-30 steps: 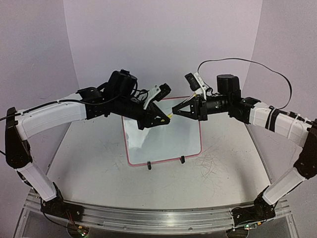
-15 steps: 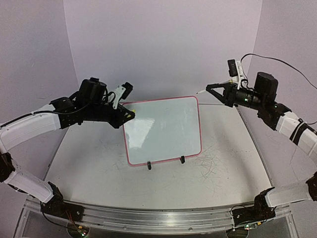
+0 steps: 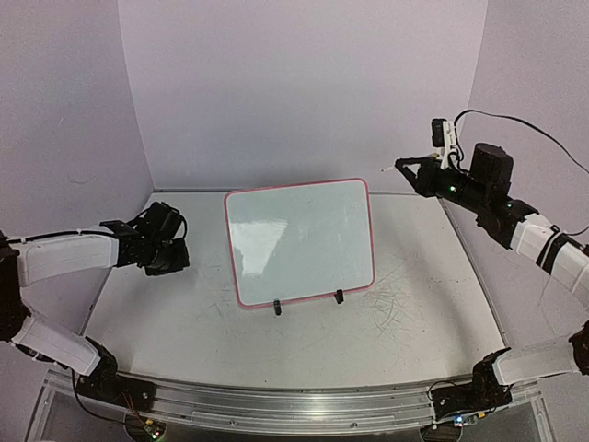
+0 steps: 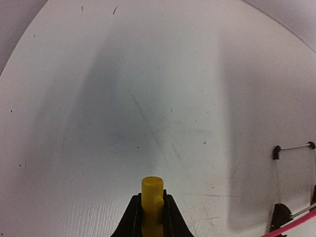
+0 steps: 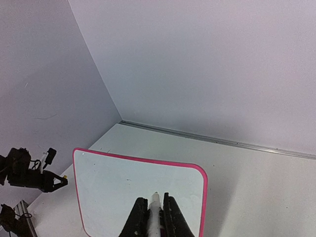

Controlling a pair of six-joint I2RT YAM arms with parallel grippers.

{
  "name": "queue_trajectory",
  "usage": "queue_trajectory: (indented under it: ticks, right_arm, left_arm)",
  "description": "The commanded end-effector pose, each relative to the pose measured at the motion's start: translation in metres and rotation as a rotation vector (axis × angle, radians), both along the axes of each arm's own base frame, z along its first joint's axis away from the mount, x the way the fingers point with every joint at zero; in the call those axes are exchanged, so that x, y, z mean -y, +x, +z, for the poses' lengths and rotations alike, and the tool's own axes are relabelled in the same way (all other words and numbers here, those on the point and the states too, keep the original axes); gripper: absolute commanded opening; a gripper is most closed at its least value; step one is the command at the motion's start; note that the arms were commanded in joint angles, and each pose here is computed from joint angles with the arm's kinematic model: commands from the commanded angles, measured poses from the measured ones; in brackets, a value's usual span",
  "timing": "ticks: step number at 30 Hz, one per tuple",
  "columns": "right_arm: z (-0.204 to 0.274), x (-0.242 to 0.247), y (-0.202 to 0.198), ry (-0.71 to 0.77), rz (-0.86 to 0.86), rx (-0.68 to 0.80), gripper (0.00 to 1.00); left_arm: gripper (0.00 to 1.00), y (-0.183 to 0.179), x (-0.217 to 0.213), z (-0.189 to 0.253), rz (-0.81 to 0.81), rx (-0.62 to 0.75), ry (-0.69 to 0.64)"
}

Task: Write a sentence on the whiteboard
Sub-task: Place the pen cap at the center of the board.

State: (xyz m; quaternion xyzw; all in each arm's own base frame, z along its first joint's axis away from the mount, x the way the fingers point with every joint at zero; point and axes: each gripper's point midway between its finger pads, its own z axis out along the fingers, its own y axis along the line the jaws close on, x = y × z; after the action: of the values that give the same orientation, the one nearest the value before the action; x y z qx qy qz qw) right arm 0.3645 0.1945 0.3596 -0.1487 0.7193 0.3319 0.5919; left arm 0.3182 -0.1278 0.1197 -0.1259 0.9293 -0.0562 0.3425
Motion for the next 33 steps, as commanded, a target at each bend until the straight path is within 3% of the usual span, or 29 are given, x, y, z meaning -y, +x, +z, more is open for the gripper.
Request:
queue_trajectory:
  ticks: [1,11,16,23,27,33]
  right_arm:
    - [0.034,0.003,-0.008,0.015,-0.009,0.129,0.00]
    - [0.030,-0.008,-0.014,0.006,0.075,0.126,0.00]
    - [0.023,-0.013,-0.011,0.013,0.097,0.104,0.00]
    - [0.018,-0.015,-0.011,0.013,0.108,0.095,0.00]
    - [0.017,-0.016,-0.014,0.008,0.124,0.099,0.00]
    - [0.003,-0.014,-0.012,-0.017,0.107,0.076,0.00]
  left_arm:
    - [0.00,0.002,-0.008,-0.032,0.095,-0.039,0.021]
    - [0.00,-0.013,-0.020,-0.091,0.126,-0.141,0.095]
    - [0.10,-0.019,-0.022,-0.104,0.123,-0.169,0.103]
    - [0.14,-0.023,-0.025,-0.107,0.136,-0.176,0.105]
    - [0.24,-0.022,-0.025,-0.101,0.130,-0.157,0.099]
    - [0.32,-0.016,-0.019,-0.085,0.106,-0.119,0.073]
